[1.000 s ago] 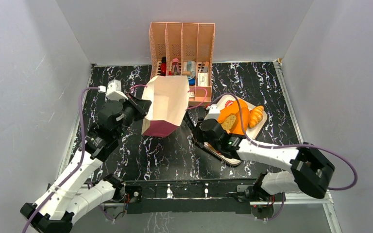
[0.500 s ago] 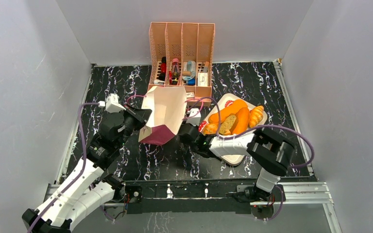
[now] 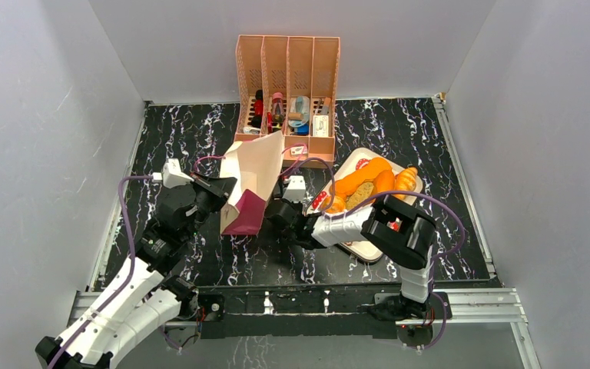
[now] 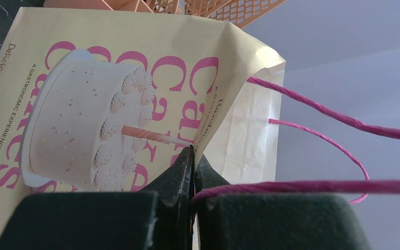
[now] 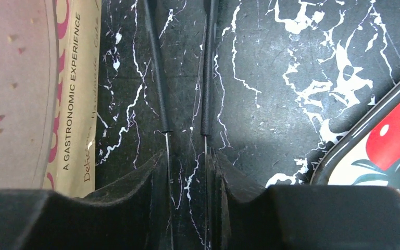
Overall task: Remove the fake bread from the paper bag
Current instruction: Place the clamp at the center of the board.
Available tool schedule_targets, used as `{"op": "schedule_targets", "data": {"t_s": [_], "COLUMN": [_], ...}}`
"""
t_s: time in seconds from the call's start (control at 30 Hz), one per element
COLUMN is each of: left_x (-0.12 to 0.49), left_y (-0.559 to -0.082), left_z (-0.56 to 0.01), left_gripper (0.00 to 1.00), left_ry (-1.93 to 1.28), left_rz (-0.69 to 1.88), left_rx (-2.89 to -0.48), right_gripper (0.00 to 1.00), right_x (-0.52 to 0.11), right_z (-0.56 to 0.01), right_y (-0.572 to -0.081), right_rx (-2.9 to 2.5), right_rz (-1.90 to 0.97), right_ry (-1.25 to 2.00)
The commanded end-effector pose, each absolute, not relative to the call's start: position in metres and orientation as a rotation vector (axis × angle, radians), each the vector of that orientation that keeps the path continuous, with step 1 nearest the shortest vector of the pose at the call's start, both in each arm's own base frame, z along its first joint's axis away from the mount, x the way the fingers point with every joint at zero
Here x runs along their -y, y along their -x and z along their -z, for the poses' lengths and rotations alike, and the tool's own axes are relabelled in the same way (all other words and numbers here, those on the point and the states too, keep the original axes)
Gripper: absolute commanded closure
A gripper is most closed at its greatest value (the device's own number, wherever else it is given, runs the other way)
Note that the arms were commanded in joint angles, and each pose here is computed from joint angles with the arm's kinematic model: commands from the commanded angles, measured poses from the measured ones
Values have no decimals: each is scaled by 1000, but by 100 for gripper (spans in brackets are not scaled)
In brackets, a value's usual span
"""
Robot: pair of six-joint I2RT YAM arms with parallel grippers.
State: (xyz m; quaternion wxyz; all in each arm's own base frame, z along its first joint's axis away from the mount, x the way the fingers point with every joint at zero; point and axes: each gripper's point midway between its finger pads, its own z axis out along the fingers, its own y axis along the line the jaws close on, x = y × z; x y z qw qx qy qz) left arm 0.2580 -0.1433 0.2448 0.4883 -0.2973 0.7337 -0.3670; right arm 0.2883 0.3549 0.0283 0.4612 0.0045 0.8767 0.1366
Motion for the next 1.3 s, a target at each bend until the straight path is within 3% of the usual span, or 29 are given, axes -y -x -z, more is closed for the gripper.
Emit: {"op": "schedule_targets", "data": {"t_s": [0.0, 0.27, 0.8, 1.27], "left_x": [140, 130, 135, 128], "left_y": [-261, -254, -253, -240], "left_z": [-269, -274, -282, -231], "left_gripper": [100, 100, 100, 97], "left_ry": [764, 838, 909, 945], "left_rz": [934, 962, 1057, 1008], "left_rx": [-1712, -1660, -1622, -1705], "right_gripper": [69, 55, 51, 51], "right_x": [-358, -363, -350, -266], "right_z": [-30, -52, -118, -154], "right_y": [-289, -283, -268, -246], "right_rx": [-2158, -2115, -1996, -1945], "right_rz": [-313, -298, -311, -224], "right_ry": [-31, 3, -30, -177]}}
